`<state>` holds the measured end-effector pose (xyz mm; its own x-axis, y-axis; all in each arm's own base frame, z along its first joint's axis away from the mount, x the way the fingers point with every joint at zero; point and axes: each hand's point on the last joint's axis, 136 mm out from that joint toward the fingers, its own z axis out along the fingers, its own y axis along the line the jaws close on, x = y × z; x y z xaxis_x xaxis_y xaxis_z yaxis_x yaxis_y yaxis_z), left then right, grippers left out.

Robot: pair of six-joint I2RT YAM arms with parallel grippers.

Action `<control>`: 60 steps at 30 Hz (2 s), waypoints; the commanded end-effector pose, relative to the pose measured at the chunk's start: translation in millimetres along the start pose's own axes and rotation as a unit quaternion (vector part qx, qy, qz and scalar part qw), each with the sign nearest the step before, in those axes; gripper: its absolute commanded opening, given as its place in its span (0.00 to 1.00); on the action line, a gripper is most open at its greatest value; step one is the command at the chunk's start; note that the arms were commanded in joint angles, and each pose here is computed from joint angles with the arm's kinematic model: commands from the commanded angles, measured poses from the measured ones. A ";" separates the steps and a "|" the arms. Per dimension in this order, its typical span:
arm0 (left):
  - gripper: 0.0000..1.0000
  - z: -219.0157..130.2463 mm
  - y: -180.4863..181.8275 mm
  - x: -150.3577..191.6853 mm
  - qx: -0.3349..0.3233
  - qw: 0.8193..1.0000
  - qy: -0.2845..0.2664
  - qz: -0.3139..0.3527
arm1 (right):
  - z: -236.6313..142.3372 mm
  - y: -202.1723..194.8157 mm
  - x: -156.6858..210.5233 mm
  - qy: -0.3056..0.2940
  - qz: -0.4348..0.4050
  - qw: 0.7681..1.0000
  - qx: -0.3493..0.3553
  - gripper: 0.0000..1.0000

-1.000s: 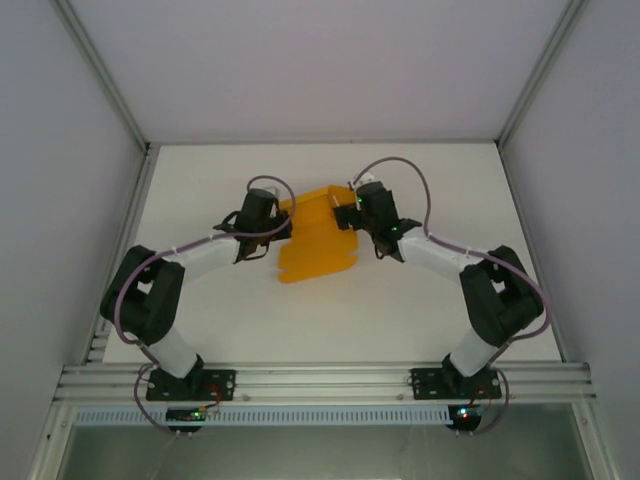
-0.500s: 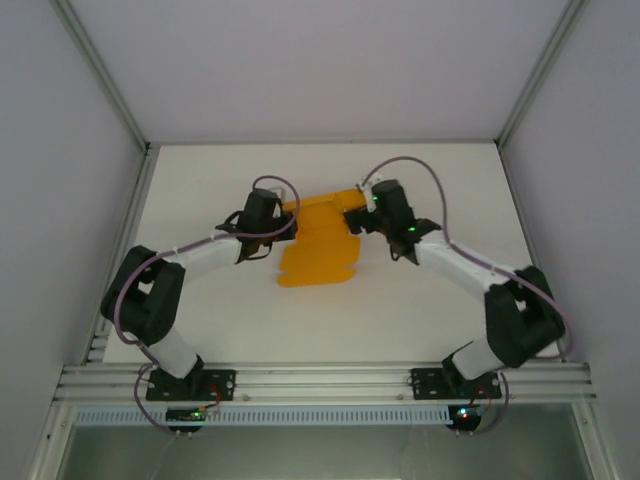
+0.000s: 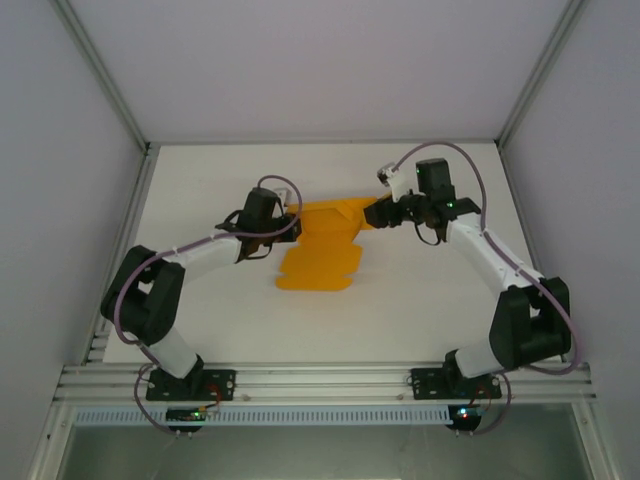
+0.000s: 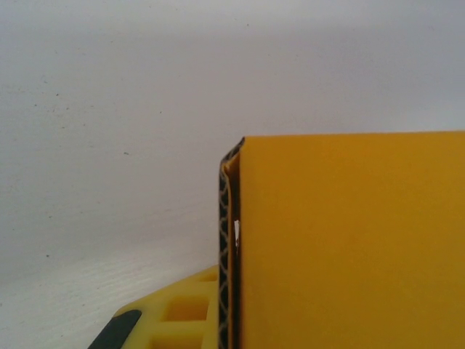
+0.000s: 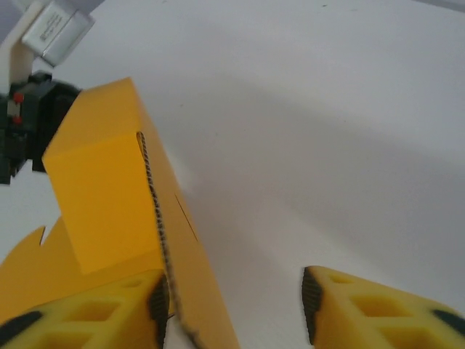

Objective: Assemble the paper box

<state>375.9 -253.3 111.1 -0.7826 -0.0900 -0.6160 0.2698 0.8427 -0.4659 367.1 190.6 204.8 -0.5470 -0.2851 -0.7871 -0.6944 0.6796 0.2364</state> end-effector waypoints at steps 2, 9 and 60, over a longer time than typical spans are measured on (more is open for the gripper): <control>0.00 -2.1 -12.4 -8.5 0.017 1.000 -0.001 0.014 | 4.6 6.0 3.8 0.025 0.011 0.999 -0.033 0.32; 0.00 -1.9 -8.5 -9.9 0.006 1.000 -0.004 0.012 | 6.4 -1.7 15.2 0.048 0.016 0.999 -0.011 0.14; 0.00 2.3 -6.2 -12.1 0.005 1.000 -0.005 0.024 | -41.2 -92.5 24.0 0.052 0.134 0.965 0.219 0.99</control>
<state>383.8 -253.7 98.7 -0.7960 -0.0529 -0.6030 0.2639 0.8661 -0.4244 395.9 69.0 198.5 -0.6964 -0.0854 -0.7126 -0.1752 0.9831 0.0534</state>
